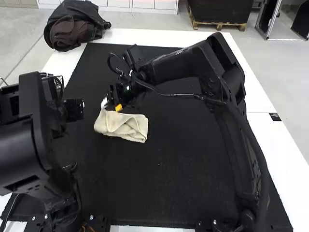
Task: Fold the towel.
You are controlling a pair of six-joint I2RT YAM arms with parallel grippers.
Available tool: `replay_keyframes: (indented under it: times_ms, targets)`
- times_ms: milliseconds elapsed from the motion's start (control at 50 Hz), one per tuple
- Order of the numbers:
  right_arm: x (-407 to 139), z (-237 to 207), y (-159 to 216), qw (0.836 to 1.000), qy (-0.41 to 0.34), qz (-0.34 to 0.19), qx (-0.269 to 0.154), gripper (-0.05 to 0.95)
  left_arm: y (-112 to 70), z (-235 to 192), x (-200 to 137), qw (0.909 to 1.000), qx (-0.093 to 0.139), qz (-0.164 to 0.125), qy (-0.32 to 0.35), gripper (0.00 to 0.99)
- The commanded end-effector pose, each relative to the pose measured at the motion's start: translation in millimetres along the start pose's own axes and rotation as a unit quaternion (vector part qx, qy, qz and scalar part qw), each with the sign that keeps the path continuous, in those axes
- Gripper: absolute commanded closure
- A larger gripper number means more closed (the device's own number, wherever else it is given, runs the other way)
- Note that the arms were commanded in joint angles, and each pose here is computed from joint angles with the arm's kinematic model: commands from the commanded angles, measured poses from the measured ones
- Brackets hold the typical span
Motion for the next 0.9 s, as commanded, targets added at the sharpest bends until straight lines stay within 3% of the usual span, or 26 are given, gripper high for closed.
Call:
replay_keyframes:
  times_ms: [0,140,180,240,280,300,320,480,720,880]
  targets:
    - [-24,34,24,0.999,-0.042,0.02,-0.028,0.07,-0.9,1,-2,0.9999,0.007,-0.002,-0.007,0.033]
    - [-46,53,19,0.997,-0.07,0.011,-0.031,0.08,-0.9,0,-2,1.0,0.007,-0.002,-0.006,0.033]
    - [-54,57,16,0.997,-0.077,0.008,-0.029,0.16,-1.3,0,-2,0.9999,0.008,-0.003,-0.006,0.033]
    - [-64,57,7,0.997,-0.077,0.0,-0.026,0.4,-1.1,0,-2,1.0,0.007,-0.003,-0.006,0.033]
    - [-73,58,0,0.997,-0.078,-0.006,-0.024,0.66,-1.7,0,-2,0.9999,0.008,-0.004,-0.006,0.033]
    - [-76,58,-3,0.996,-0.081,-0.011,-0.022,0.86,-1.7,0,-2,0.9999,0.008,-0.004,-0.006,0.033]
    - [-80,58,-7,0.996,-0.084,-0.018,-0.019,0.93,-1.4,0,-2,0.9999,0.007,-0.004,-0.006,0.033]
    - [-86,45,-23,0.994,-0.083,-0.05,-0.046,0.92,-2.2,-1,-2,0.9999,0.007,-0.007,-0.005,0.033]
    - [-79,-7,-45,0.986,0.012,-0.107,-0.127,0.92,-2.0,0,-2,0.9999,0.007,-0.007,-0.006,0.033]
    - [-79,-18,-54,0.98,0.03,-0.127,-0.148,0.92,-2.9,2,-2,0.9999,0.008,-0.009,-0.008,0.033]
Point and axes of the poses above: each hand's point on the last joint's axis, 136 mm out from that joint toward the fingers, its own x axis out along the fingers, its own y axis along the line the jaws close on, z = x × y, the point moved 5 cm from there along -x, back along the fingers, and after that the axes turned 10 degrees about -x, right-handed, at the moved point
